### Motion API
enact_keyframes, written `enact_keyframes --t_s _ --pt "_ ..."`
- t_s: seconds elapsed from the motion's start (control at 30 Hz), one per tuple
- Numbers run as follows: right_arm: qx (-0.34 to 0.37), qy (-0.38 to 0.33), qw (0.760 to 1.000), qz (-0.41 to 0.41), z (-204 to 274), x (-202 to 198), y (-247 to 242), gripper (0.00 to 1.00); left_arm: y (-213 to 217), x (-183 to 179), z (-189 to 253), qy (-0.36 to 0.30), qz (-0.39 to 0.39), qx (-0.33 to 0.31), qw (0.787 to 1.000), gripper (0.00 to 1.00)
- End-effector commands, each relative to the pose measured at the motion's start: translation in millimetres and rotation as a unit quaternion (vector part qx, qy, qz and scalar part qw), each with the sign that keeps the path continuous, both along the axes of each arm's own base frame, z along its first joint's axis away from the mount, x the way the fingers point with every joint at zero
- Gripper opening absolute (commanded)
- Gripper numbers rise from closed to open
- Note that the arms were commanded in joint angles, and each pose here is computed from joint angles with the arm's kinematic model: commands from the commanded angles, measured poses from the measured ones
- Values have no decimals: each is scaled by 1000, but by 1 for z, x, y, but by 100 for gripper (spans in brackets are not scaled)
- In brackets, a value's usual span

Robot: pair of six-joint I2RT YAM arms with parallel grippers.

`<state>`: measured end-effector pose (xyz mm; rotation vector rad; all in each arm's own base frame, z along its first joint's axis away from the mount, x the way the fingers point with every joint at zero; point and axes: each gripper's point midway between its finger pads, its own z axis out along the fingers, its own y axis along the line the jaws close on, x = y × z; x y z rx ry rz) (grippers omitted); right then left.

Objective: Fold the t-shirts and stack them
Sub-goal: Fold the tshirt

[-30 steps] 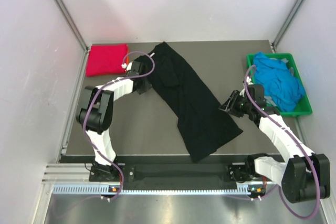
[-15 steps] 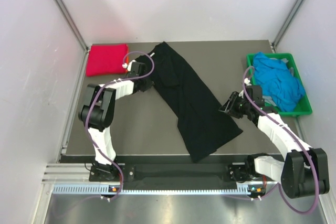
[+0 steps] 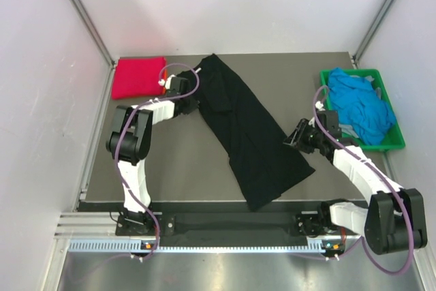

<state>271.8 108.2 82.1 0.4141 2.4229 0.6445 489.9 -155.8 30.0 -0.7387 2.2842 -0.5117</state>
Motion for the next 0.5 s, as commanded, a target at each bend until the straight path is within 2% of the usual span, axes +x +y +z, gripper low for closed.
enact_keyframes --t_s 0.0,0.3,0.47 --pt "4 -26 1000 0 8 13 5 37 30 9 -17 16 26 29 999 0" --pt "-4 -11 1000 -3 -2 20 6 37 43 49 -12 -5 32 48 998 0" --pt "-12 -7 1000 -7 -6 19 3 37 40 46 -8 10 26 42 999 2"
